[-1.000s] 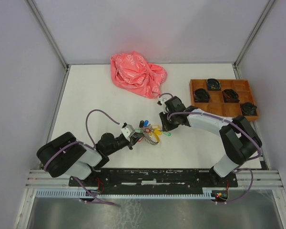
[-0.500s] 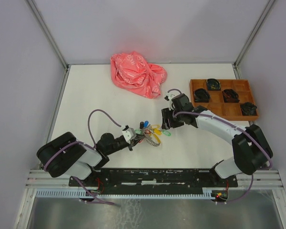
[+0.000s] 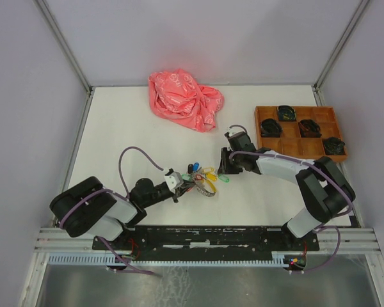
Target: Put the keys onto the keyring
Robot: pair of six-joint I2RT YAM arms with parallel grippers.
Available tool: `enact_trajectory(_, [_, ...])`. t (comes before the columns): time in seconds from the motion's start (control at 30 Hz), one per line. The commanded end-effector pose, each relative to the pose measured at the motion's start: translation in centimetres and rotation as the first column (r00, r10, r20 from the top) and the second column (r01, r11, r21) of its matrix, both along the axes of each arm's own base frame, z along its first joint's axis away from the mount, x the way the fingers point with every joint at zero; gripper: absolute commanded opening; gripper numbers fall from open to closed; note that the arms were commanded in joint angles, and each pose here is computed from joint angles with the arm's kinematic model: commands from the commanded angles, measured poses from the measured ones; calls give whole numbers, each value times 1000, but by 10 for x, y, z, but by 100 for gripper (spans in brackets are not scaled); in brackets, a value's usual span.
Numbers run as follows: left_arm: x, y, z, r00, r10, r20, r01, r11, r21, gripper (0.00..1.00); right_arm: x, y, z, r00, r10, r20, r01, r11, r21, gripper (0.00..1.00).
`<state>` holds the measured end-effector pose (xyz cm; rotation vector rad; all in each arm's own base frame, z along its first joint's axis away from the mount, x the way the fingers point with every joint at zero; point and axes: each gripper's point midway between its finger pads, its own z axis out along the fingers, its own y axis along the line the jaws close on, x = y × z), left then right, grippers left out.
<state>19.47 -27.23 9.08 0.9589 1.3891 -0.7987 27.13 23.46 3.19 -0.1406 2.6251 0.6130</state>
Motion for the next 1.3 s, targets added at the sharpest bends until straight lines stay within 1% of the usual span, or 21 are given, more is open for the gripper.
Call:
enact_trajectory(0.0, [9,-7,25,993,-6,117,11,999,-39,3,14,1,-2,998,-55,39,54,998,10,33])
enact_trajectory(0.2, [12,-8,23,994,-3,112,7,1000,-29,3,11,-1,-9,998,-61,20,61,998,-1,31])
enact_trajectory(0.37, [13,-9,21,994,-1,107,3,1000,-22,3,8,3,-5,999,-50,9,49,998,25,28])
enact_trajectory(0.67, [13,-9,20,994,-5,105,7,1000,-20,3,6,4,-5,999,-50,1,49,998,32,21])
enact_trajectory(0.77, [13,-10,20,995,-6,103,8,1000,-21,3,6,6,-2,999,-48,1,47,998,50,20])
enact_trajectory(0.93, [12,-10,20,994,-8,105,10,1000,-21,3,5,6,-5,999,-44,-1,44,998,45,19])
enact_trajectory(1.0, [12,-10,21,994,-9,106,12,1000,-22,3,4,6,-6,999,-41,-3,41,998,49,17])
enact_trajectory(1.07, [12,-10,22,994,-11,109,14,1000,-25,3,3,5,-5,999,-33,0,33,999,43,9])
enact_trajectory(1.27, [10,-8,23,993,-8,114,12,999,-39,3,2,0,8,998,34,44,-34,999,7,2])
